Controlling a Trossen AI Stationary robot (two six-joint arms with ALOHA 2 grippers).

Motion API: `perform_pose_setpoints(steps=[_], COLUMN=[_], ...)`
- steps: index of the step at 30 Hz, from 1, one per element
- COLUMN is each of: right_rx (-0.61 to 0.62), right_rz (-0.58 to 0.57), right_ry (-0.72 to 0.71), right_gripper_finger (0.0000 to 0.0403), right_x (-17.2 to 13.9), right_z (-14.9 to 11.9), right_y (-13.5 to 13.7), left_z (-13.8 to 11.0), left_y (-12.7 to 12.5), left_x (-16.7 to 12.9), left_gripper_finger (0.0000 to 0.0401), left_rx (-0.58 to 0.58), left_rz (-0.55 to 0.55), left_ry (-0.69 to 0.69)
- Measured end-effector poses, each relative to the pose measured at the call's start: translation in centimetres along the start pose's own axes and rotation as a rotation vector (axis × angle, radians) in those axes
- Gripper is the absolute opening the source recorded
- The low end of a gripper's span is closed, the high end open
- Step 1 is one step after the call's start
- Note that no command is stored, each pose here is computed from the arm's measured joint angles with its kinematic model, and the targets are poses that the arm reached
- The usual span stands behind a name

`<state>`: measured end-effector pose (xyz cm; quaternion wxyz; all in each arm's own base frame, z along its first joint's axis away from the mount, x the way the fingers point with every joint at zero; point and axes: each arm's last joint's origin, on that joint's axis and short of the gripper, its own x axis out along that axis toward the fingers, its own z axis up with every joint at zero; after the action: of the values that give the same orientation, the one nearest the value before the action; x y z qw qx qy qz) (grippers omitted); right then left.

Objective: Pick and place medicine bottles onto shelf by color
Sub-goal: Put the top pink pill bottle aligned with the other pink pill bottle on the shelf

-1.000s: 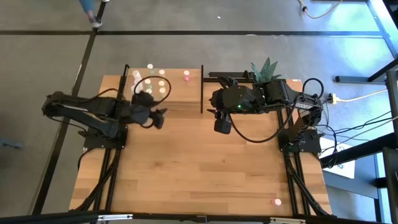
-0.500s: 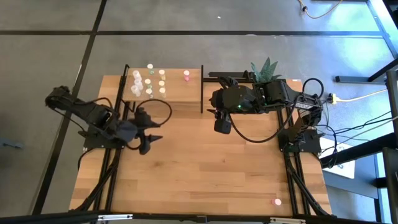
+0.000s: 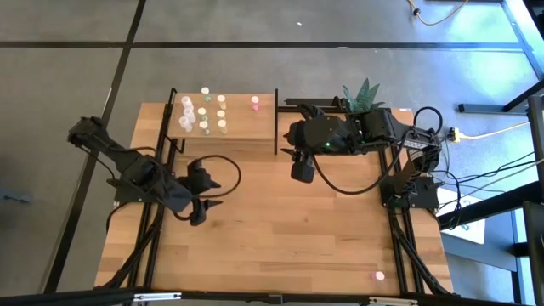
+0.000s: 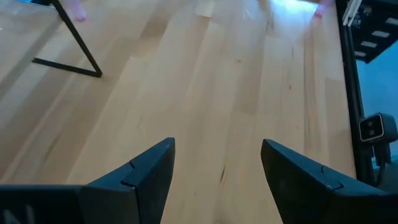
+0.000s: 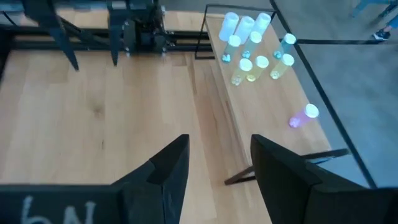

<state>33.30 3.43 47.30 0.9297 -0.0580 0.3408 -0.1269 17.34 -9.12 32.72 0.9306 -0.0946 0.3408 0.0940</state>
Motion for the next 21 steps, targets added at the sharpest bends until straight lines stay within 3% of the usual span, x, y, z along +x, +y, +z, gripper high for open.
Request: perform_pose_setpoints(steps=[5, 9, 17, 21], right_rx=[0.035, 0.032, 0.081, 0.065], right_rz=[0.083, 0.155, 0.116, 0.109], right_ry=[-0.007, 0.075, 0.310, 0.325], right_gripper_finger=[0.0173, 0.0173, 0.0173, 0.0173], right_x=[0.0, -0.1, -0.6, -0.7], right_z=[0.1, -0.6, -2.9, -3.3], right_y=[0.2, 0.4, 0.5, 1.8], left_z=[-0.4, -0.6, -0.8, -0.7], left_y=[-0.8, -1.3, -1.6, -1.5], left_x=[0.6, 1.1, 1.6, 1.6], left_gripper_finger=[0.0232, 0.0232, 0.0232, 0.0232], left_rx=[0.006, 0.028, 0.041, 0.042], left_rz=[0.008, 0.027, 0.060, 0.088], left_ry=[0.020, 0.024, 0.020, -0.003])
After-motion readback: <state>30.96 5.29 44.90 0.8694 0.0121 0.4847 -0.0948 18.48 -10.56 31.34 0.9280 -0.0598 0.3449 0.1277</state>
